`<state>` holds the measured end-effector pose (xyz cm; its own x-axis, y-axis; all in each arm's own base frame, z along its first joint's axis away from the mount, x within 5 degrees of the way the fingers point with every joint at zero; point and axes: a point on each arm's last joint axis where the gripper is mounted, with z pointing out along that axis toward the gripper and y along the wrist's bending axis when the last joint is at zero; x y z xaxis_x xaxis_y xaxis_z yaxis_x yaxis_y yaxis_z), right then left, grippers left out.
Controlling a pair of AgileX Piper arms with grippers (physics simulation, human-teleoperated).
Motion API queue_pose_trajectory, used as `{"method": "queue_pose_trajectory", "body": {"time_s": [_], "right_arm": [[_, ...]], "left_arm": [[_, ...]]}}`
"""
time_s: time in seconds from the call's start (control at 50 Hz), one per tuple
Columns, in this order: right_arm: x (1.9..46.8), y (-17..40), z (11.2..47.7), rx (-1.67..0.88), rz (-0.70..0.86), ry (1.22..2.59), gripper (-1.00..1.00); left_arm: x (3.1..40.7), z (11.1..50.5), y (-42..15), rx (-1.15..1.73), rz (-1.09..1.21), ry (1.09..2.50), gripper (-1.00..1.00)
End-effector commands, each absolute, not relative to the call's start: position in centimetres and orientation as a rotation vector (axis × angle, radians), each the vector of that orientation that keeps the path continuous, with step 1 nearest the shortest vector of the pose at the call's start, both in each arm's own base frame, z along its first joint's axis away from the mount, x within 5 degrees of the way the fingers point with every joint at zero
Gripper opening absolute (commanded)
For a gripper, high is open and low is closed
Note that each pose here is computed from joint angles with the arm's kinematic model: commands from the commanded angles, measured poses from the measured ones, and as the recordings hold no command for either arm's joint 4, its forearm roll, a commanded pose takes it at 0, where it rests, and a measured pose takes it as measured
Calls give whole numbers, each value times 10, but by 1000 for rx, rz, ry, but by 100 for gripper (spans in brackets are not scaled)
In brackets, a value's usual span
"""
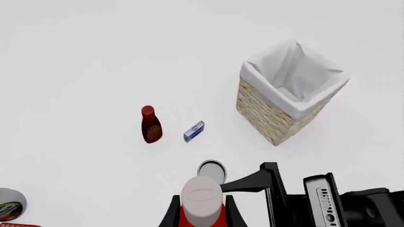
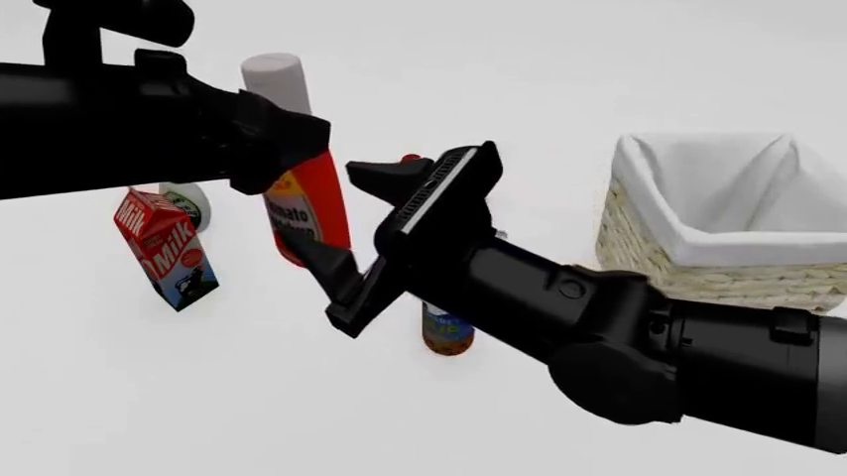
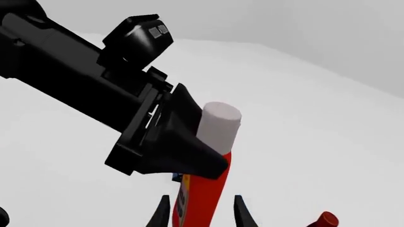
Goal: Pick the ketchup and place it in the basket.
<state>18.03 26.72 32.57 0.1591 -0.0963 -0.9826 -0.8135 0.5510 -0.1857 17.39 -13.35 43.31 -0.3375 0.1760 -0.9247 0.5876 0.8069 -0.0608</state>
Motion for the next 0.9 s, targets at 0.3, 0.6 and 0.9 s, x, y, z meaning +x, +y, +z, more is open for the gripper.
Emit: {"method": "queue_pose_trajectory", "body": {"time_s": [0.3, 0.6, 0.9], "right_arm": [[200, 284, 311, -850, 625, 1365, 100], [211, 280, 305, -837, 592, 1381, -100], [219, 262, 304, -827, 530, 1413, -100]], "left_arm": [[171, 441, -132, 584, -471, 1886, -100], [159, 451, -124, 575, -486, 1864, -100], [137, 464, -113, 574, -527, 1822, 100]]}}
